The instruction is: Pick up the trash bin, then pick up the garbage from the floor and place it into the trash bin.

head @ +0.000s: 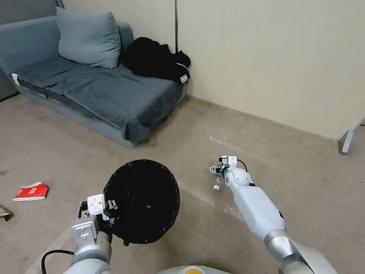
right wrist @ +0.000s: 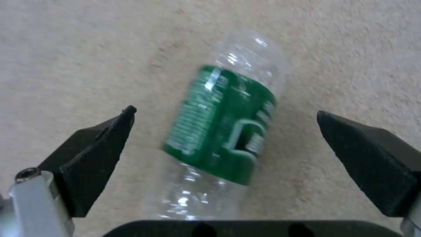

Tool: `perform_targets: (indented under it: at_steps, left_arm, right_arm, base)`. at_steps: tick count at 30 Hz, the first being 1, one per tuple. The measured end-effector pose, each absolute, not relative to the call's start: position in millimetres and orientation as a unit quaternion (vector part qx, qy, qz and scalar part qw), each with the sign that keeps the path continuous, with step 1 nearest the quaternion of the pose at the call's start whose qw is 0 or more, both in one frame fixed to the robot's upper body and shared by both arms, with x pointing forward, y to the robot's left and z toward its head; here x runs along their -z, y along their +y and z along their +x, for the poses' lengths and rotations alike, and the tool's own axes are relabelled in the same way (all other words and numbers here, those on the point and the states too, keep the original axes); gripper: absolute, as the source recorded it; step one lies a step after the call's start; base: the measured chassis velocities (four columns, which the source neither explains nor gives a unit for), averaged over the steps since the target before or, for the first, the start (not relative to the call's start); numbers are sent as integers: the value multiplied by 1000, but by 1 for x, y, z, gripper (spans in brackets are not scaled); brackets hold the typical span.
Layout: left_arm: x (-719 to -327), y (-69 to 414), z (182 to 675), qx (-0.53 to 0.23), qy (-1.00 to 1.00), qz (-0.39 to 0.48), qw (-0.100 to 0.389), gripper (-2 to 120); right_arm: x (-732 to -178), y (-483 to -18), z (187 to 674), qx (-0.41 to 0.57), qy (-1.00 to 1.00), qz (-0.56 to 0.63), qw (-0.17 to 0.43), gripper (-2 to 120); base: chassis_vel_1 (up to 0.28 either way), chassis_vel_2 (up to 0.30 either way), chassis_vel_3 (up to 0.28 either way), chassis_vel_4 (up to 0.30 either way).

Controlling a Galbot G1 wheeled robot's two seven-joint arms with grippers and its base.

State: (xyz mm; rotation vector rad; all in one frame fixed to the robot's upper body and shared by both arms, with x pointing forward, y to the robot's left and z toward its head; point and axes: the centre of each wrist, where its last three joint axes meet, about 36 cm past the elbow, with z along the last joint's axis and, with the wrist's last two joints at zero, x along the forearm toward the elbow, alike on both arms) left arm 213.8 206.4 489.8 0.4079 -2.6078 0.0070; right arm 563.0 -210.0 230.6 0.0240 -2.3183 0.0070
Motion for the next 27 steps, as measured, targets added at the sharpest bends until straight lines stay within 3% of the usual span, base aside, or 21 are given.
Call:
perform_targets:
  at_steps: [8, 13, 14, 18, 21, 27]
  left_arm:
    - [-489, 204, 213, -2, -957, 148, 248, 1]
    - [-489, 203, 213, -2, -958, 148, 247, 1]
    - [-489, 203, 213, -2, -958, 149, 247, 1]
    - [-489, 203, 213, -3, -958, 148, 247, 1]
    - [-489, 203, 213, -3, -958, 148, 247, 1]
    - [-490, 202, 213, -3, -958, 147, 247, 1]
  right_arm:
    - [-217, -219, 563, 1, -914, -3, 405, 91]
    - [-216, -219, 564, 5, -915, -5, 403, 72]
    - [-216, -218, 564, 6, -915, -4, 403, 64]
    - [-216, -217, 564, 6, -916, -4, 402, 55]
    - [-215, -216, 563, 6, -916, -4, 400, 39]
    - [-214, -218, 562, 4, -917, -6, 399, 25]
  base:
    - [0, 0, 0, 0]
    - [0, 0, 0, 0]
    - [0, 0, 0, 0]
    - [0, 0, 0, 0]
    - [0, 0, 0, 0]
    - [0, 0, 0, 0]
